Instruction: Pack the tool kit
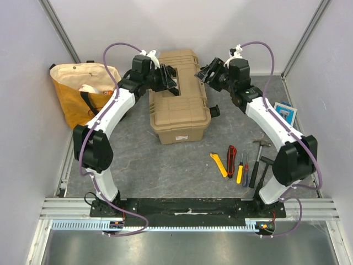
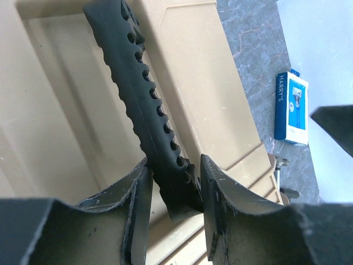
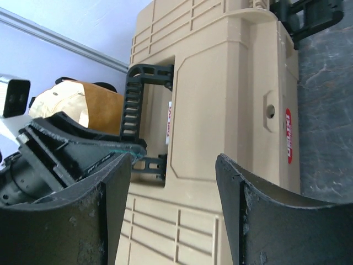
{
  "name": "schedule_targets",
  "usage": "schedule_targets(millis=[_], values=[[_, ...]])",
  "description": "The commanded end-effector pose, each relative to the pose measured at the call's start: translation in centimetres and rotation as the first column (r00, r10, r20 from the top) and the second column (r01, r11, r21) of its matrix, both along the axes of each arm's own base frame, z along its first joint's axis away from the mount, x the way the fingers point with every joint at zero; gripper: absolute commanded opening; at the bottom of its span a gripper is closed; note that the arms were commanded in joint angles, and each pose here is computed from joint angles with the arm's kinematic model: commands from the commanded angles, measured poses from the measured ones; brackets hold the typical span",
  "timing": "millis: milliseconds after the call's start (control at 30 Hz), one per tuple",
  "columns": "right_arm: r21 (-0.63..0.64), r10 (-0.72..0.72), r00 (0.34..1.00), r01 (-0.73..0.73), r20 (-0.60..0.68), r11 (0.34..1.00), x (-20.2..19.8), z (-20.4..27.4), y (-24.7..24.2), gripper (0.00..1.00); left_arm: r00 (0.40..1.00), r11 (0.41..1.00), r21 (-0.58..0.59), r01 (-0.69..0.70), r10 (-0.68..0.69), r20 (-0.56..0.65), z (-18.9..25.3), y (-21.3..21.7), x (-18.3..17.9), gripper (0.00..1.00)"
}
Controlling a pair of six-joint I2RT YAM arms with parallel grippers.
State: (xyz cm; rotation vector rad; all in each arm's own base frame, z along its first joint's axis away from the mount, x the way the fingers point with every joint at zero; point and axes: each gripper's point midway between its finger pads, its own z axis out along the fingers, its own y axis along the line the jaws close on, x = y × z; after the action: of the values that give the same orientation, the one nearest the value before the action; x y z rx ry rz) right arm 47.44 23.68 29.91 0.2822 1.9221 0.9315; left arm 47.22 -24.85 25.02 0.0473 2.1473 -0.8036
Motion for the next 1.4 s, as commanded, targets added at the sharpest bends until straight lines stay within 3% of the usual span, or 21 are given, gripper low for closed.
schedule_targets(millis=[0,300,500,700,1133,1367], values=[[-0.073,-0.068,0.996,0.072,0.059,0.995,-2.0,1.8,-2.4,0.70,0.999,0.996,0.080,-0.034,0.031,0.040,0.6,1.6,0.6,0.40],[-0.086,-0.100,0.994,0.103,0.036,0.991,-4.9,0.7,-4.1,0.70,1.000,0.995,0.090,-0.031,0.031,0.007,-0.3,1.6,0.5,0.23],[-0.088,-0.113,0.993,0.114,0.019,0.990,-6.8,-0.4,-5.0,0.70,0.999,0.995,0.085,-0.044,0.044,0.000,-0.1,1.6,0.8,0.02],[-0.086,-0.115,0.993,0.115,0.006,0.990,-7.6,-1.1,-5.2,0.70,0.999,0.997,0.063,-0.039,0.037,0.032,2.1,1.3,0.9,0.02],[-0.125,-0.173,0.985,0.170,-0.016,0.977,-7.7,-2.9,-6.4,0.70,0.976,0.996,0.020,-0.090,0.084,0.201,12.1,2.3,0.8,0.02],[-0.158,-0.175,0.984,0.169,-0.024,0.973,-7.2,-3.9,-6.5,0.70,0.965,0.990,0.063,-0.126,0.108,0.238,13.1,3.6,0.3,0.02]])
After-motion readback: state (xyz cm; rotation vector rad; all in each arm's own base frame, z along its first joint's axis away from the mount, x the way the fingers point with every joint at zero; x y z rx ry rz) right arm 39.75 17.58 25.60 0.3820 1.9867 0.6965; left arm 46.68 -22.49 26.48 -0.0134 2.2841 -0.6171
